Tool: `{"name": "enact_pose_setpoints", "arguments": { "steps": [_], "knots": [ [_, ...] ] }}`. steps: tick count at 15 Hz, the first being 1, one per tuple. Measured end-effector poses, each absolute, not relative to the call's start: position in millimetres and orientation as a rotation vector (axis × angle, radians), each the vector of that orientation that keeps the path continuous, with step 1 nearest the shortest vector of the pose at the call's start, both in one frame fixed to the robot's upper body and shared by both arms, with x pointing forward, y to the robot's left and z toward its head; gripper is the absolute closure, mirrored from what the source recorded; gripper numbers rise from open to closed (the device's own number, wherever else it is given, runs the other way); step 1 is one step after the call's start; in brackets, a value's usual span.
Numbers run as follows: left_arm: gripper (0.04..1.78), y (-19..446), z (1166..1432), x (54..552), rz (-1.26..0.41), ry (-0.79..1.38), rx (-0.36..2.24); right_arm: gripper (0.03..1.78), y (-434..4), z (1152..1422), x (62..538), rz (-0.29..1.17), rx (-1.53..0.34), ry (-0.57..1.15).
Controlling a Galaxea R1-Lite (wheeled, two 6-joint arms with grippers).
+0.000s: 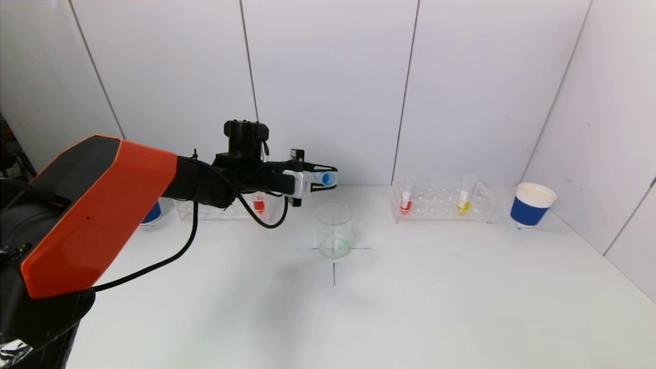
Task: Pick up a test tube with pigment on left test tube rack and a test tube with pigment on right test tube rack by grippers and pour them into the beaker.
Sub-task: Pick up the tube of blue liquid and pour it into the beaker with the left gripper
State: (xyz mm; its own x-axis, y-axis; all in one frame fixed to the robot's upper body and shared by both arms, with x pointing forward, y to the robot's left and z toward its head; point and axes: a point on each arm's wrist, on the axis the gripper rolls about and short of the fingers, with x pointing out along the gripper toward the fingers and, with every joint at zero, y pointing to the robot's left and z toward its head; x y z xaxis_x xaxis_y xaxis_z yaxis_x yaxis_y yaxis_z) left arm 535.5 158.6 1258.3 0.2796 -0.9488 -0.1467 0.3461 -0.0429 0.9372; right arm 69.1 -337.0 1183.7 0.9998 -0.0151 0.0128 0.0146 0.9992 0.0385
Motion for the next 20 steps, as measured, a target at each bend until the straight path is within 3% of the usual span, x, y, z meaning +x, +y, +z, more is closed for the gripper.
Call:
{"name": "enact_pose_setpoints", "arguments": {
  "steps": [6,20],
  "knots": [
    [1.36,158.2,1248.1,539.5,-1.167,-0.698,1.222,0.04,-337.0,1183.7,69.1,-0.015,0.038,-0.013],
    [1.36,159.4,1255.6,537.2,-1.09,-0.762,1.393,0.04,-337.0,1183.7,69.1,-0.014,0.038,-0.013]
  ]
}}
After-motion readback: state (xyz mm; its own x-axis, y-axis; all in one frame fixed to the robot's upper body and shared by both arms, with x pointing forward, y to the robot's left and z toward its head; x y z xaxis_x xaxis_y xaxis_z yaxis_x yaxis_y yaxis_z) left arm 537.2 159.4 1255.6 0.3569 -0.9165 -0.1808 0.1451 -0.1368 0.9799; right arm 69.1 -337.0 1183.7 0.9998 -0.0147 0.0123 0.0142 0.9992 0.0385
